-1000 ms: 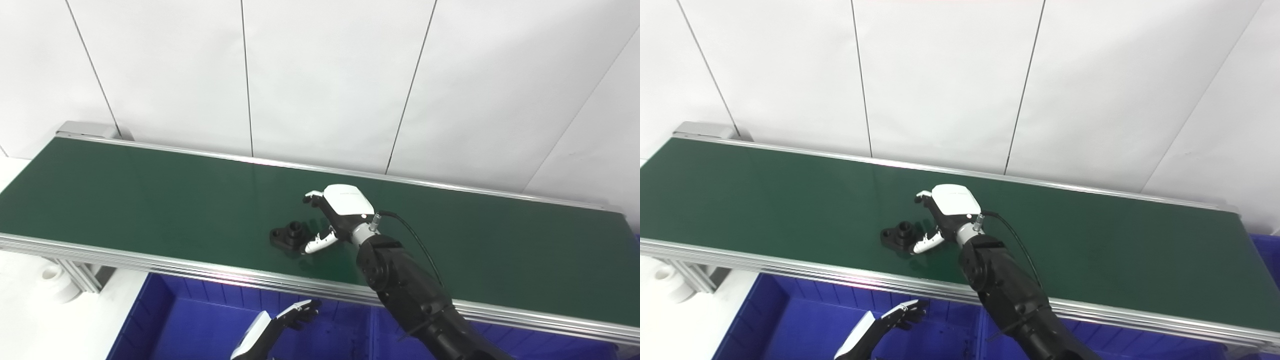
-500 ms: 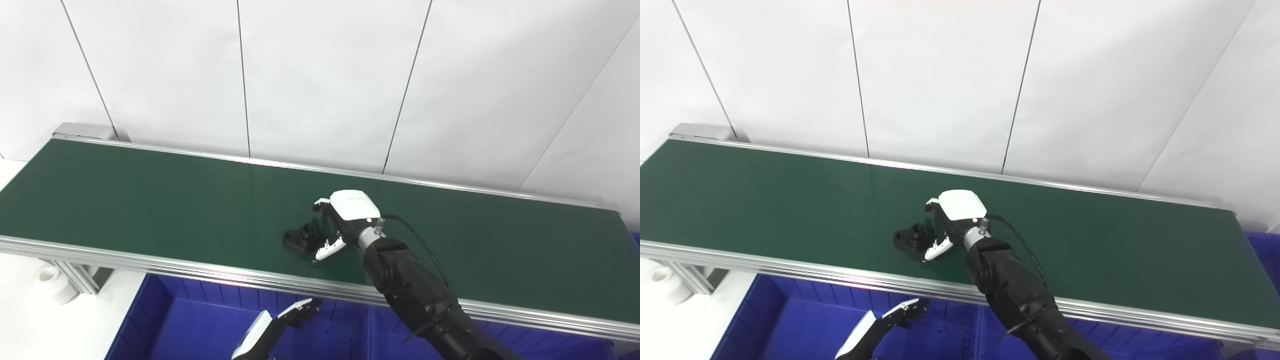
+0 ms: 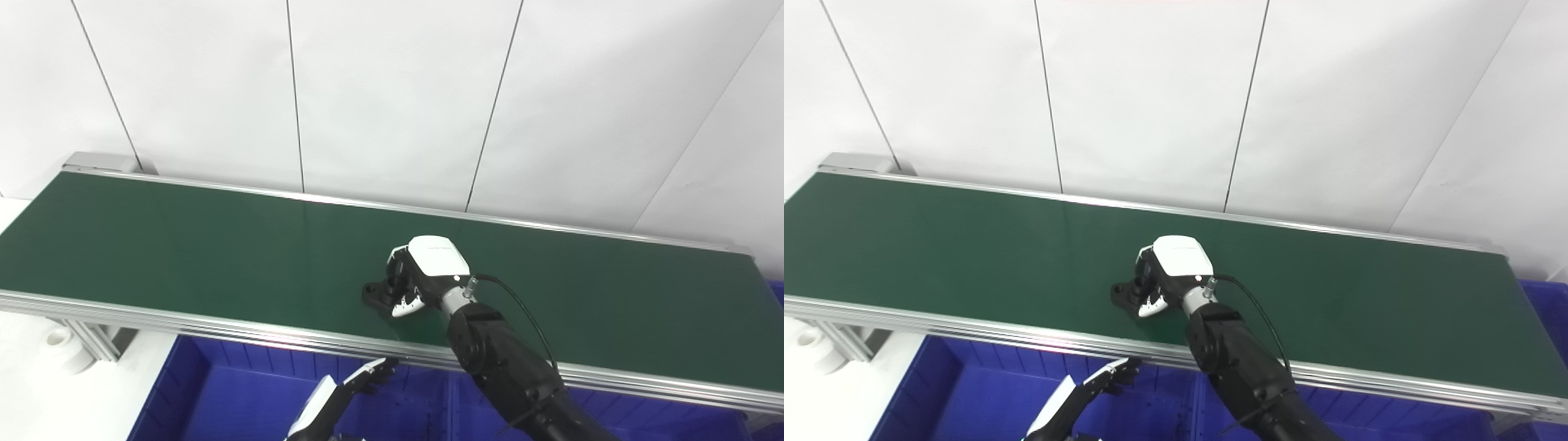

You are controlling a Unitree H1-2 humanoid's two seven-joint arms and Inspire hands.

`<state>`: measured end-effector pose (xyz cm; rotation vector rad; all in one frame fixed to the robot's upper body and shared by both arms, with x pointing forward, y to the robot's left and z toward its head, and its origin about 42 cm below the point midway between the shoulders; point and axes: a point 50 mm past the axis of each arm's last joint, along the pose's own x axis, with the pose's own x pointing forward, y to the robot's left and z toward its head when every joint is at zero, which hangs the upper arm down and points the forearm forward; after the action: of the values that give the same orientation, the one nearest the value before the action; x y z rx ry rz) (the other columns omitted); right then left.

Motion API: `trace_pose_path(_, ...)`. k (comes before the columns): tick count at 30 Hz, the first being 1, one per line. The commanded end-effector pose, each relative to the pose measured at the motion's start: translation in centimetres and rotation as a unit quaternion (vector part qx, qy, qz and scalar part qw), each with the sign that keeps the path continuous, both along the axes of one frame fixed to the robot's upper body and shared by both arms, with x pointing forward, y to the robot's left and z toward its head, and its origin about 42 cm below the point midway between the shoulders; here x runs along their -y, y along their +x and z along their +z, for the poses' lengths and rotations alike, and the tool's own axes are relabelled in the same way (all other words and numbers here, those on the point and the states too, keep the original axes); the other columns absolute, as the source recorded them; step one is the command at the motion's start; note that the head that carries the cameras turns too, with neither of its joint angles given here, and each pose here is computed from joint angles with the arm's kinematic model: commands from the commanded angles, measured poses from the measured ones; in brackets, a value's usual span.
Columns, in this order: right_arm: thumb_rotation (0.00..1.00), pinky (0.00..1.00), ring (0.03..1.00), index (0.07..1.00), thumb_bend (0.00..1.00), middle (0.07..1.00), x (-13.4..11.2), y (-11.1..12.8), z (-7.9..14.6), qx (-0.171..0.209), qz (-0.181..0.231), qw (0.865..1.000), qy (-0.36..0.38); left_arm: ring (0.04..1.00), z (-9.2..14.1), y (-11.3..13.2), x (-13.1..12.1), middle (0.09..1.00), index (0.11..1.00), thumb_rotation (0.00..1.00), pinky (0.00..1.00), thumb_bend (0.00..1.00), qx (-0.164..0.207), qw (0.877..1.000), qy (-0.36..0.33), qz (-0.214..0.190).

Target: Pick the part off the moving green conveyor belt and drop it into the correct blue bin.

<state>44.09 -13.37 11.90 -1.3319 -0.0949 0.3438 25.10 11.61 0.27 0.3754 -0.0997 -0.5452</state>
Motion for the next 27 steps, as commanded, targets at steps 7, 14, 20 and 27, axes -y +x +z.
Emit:
trace_pose_path(7, 0.0, 0.34, 0.421, 0.536, 0.51, 0.439, -0.8, -0.9, -0.9, -0.019, 0.019, 1.0, -0.005, 0.805, 1.4, 0.8, 0.6, 0.845, 0.872, 0.25, 0.74, 0.72, 0.031, 0.999, -0.028, -0.007)
trace_pose_path(14, 0.0, 0.28, 0.359, 0.51, 0.52, 0.458, -0.9, -0.9, 0.6, -0.001, 0.021, 1.0, 0.009, 0.808, 1.4, 0.9, 0.5, 0.848, 0.872, 0.25, 0.74, 0.72, 0.027, 0.999, -0.028, -0.006)
trace_pose_path(20, 0.0, 0.3, 0.372, 0.528, 0.52, 0.43, -0.5, -1.5, 4.1, 0.039, 0.014, 0.998, 0.039, 0.804, 1.5, 0.8, 0.4, 0.842, 0.871, 0.25, 0.75, 0.72, 0.028, 0.999, -0.028, -0.008)
trace_pose_path(27, 0.0, 0.15, 0.212, 0.489, 0.52, 0.47, 1.4, -3.3, 8.6, 0.091, -0.01, 0.993, 0.075, 0.808, 1.5, 0.8, 0.4, 0.846, 0.872, 0.25, 0.74, 0.72, 0.026, 0.999, -0.03, -0.012)
